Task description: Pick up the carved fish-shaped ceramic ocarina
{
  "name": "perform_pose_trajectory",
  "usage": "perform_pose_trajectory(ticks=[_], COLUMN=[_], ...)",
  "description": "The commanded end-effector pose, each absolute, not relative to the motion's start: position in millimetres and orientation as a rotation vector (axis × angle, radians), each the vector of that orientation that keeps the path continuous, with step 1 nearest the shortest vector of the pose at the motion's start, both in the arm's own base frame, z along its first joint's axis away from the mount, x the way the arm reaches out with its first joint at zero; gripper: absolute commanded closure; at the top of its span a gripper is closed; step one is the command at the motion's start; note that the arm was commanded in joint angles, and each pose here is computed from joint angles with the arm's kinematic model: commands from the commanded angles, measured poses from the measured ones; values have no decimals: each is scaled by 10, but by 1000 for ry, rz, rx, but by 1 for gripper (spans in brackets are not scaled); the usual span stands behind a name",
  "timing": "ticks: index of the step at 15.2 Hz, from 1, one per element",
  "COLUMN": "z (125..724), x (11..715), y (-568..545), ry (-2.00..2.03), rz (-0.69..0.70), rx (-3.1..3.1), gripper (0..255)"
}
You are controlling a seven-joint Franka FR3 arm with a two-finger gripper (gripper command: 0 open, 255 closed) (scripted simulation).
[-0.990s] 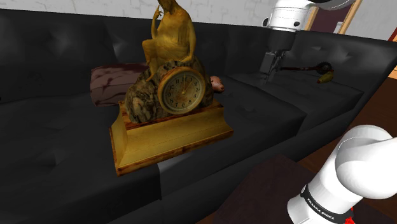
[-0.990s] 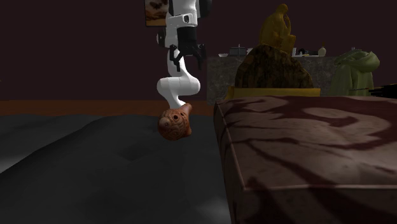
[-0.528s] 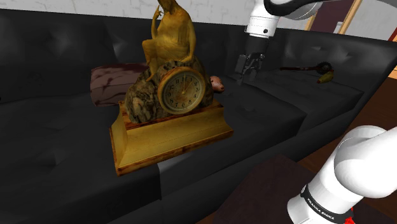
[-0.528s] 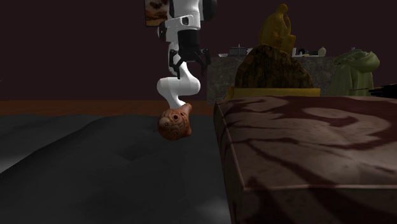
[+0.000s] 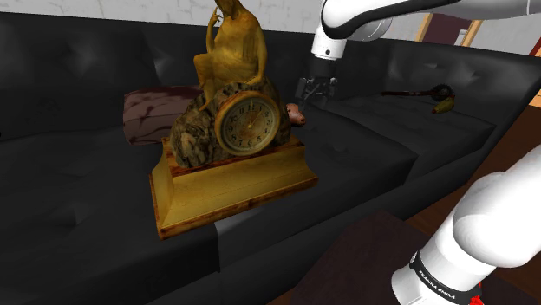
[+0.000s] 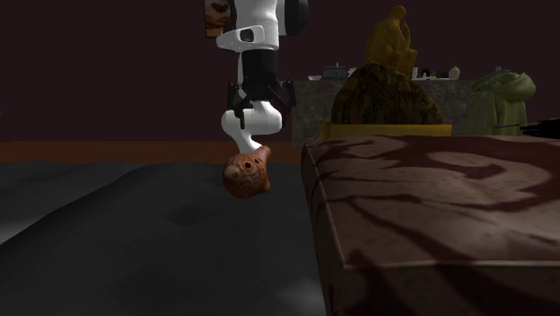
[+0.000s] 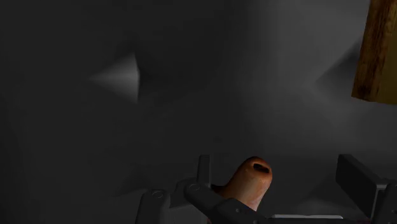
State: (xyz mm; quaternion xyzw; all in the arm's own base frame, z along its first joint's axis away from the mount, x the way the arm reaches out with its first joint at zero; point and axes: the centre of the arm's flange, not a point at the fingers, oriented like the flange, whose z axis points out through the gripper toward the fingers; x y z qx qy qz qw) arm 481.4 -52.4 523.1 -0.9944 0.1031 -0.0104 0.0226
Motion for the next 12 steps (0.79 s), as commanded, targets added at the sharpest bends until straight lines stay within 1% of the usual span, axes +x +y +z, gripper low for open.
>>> perform_pose_trajectory(ticks=[1,6,12], z=[5131,4938,4622], x=[5042,5555,5555], y=[-606,-889,-889], ry=[392,564,564], rz=[-44,-70,-70], rx=[-3076,-3060,-3060], gripper=[0,0,0])
